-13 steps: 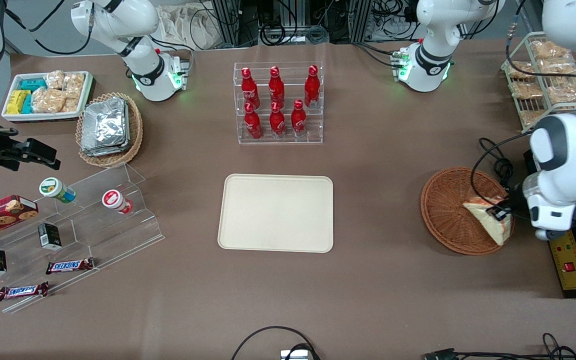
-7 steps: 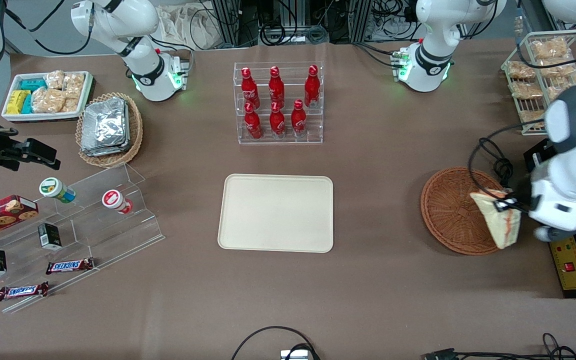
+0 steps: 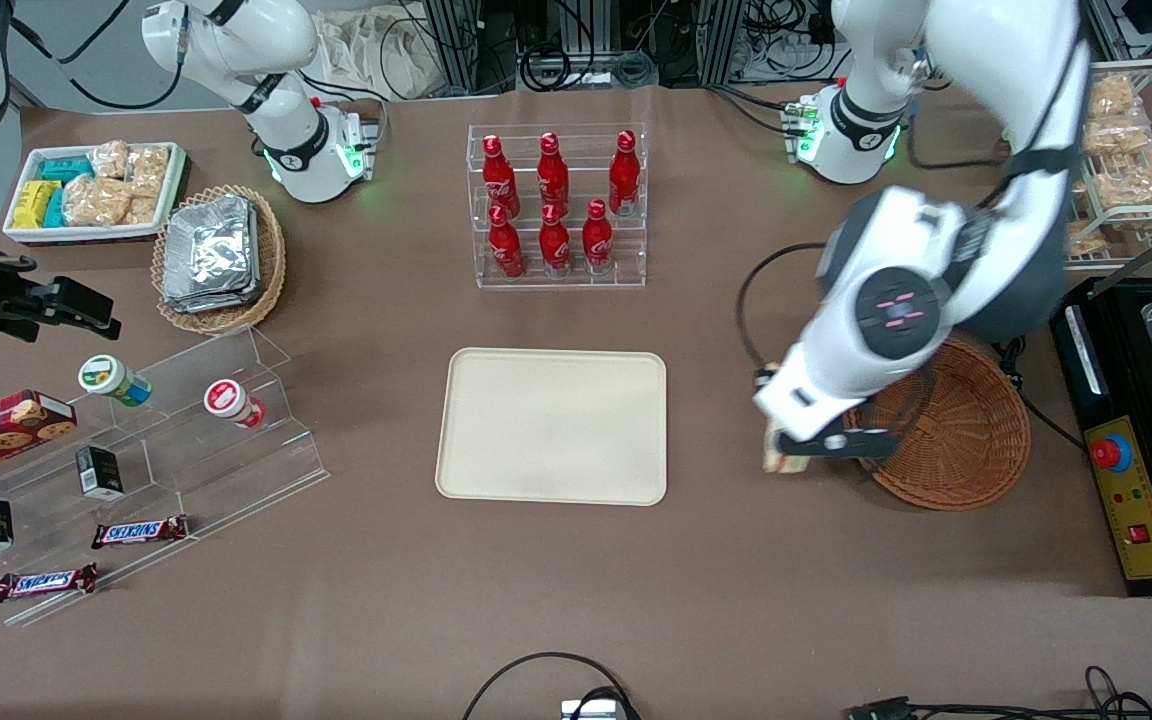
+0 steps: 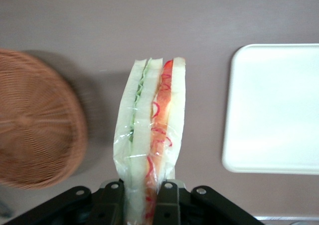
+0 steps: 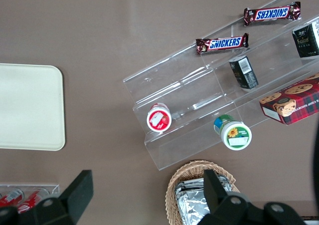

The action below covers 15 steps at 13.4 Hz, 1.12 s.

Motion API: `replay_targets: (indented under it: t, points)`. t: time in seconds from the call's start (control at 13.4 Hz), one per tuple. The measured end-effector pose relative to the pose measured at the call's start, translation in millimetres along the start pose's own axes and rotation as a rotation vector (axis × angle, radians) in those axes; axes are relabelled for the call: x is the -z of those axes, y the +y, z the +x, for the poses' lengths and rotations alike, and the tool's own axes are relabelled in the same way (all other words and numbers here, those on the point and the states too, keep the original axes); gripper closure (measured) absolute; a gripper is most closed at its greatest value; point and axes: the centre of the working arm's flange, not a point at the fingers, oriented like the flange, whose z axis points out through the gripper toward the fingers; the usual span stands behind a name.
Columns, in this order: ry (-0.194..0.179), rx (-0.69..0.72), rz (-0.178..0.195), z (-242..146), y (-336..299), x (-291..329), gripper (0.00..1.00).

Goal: Place sandwich from basket to tray
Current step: 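Carry the sandwich over the cream tray and lower it onto the tray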

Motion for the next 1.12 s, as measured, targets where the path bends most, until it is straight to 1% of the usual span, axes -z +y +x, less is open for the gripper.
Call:
replay_targets:
  t: [0.15,0.3,0.52,0.67,0.82,1.12]
  points:
    - [-0.001,0.032,-0.005,0.9,57.7,-39.1,0.8]
    - [0.014,0.026,-0.02,1.0,94.8,-74.1,0.8]
    - [0.039,0.015,-0.062,9.0,115.8,-111.6,0.8]
    - [0.045,0.018,-0.091,10.2,127.6,-130.1,0.8]
    - [0.035,0.032,-0.103,8.4,136.0,-143.6,0.8]
    - [0.008,0.041,-0.103,4.0,143.1,-159.9,0.8]
